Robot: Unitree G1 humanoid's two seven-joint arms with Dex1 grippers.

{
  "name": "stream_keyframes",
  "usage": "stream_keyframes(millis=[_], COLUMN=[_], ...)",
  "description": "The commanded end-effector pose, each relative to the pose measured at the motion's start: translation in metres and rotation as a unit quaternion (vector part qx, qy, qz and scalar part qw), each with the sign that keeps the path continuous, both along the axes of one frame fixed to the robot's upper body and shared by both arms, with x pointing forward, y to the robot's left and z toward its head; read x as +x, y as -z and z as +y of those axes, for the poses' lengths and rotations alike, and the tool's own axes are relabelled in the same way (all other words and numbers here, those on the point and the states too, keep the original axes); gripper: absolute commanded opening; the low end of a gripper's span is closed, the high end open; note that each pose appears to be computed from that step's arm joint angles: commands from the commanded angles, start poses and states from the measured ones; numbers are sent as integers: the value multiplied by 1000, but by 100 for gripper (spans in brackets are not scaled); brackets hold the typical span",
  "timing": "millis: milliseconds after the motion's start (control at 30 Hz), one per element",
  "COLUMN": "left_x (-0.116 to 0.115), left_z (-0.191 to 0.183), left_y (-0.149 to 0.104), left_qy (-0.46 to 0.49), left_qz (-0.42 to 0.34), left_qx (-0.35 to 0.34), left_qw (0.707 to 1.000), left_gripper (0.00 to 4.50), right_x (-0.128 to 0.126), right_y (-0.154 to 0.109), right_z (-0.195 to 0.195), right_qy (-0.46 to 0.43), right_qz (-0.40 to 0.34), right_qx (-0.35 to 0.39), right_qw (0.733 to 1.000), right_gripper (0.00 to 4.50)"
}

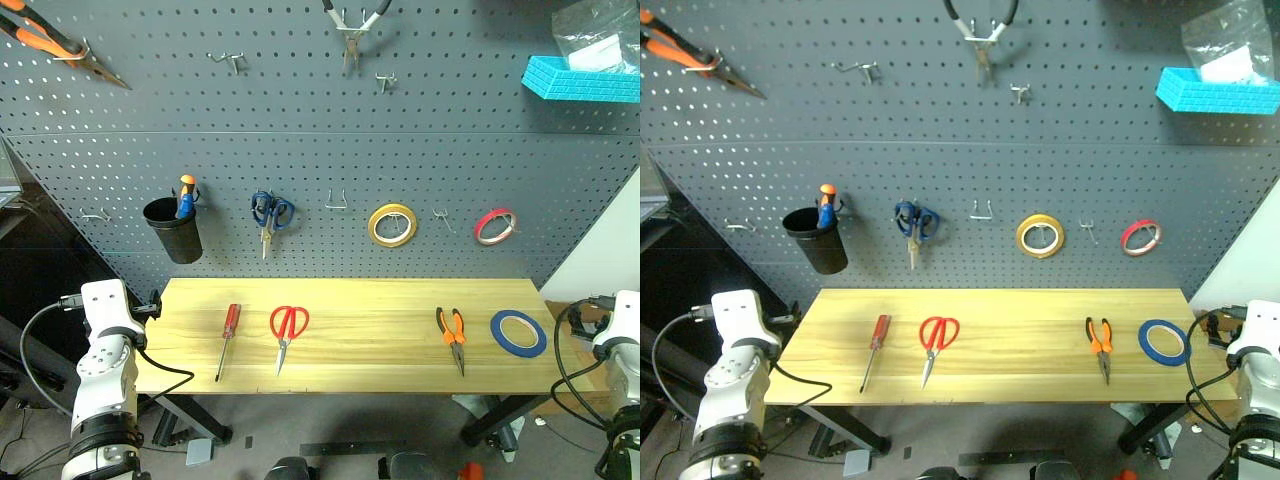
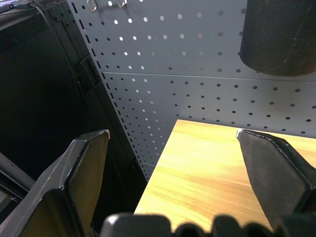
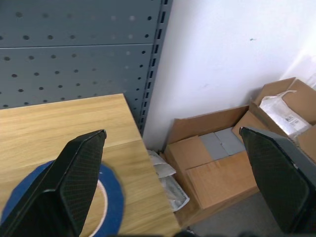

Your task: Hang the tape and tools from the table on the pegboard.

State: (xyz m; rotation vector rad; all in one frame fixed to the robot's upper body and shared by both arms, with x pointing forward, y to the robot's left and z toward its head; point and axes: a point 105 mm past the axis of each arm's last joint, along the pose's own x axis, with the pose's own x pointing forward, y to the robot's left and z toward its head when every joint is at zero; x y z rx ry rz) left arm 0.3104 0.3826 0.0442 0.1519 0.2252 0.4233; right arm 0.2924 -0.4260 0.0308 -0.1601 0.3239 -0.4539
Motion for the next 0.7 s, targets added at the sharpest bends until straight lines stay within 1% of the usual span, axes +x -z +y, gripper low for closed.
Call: stream_keyframes(millis=[33, 233, 333, 400, 567, 633, 700], left_x=[4, 0, 4, 11, 22, 29, 31], left_z=[6, 15, 2, -19, -74, -115, -142], left_y=[-20, -16, -3, -4, -12, -19, -23], left_qy=[4, -28, -11, 26, 112, 185, 237], left_qz=[-21, -11, 16, 10, 3, -27, -31], left_qx=[25, 22, -34, -52, -49, -95, -104], left_qw=[999, 999, 999, 998, 992, 978, 966], left_gripper=[446, 446, 446, 446, 446, 446, 446], right_x=[6, 10, 14, 19, 28, 31, 32], right_y=[-20, -13, -8, -5, -13, -18, -21], right_z=[-6, 7, 24, 42, 80, 94, 101], right_qy=[1, -35, -92, -137, -201, -217, -220], right_qz=[-35, -23, 0, 8, 1, 1, 5], right_qx=[-8, -13, -22, -11, 18, 22, 28], right_qw=[999, 999, 995, 990, 979, 976, 975], right_gripper=[450, 450, 450, 450, 450, 450, 450])
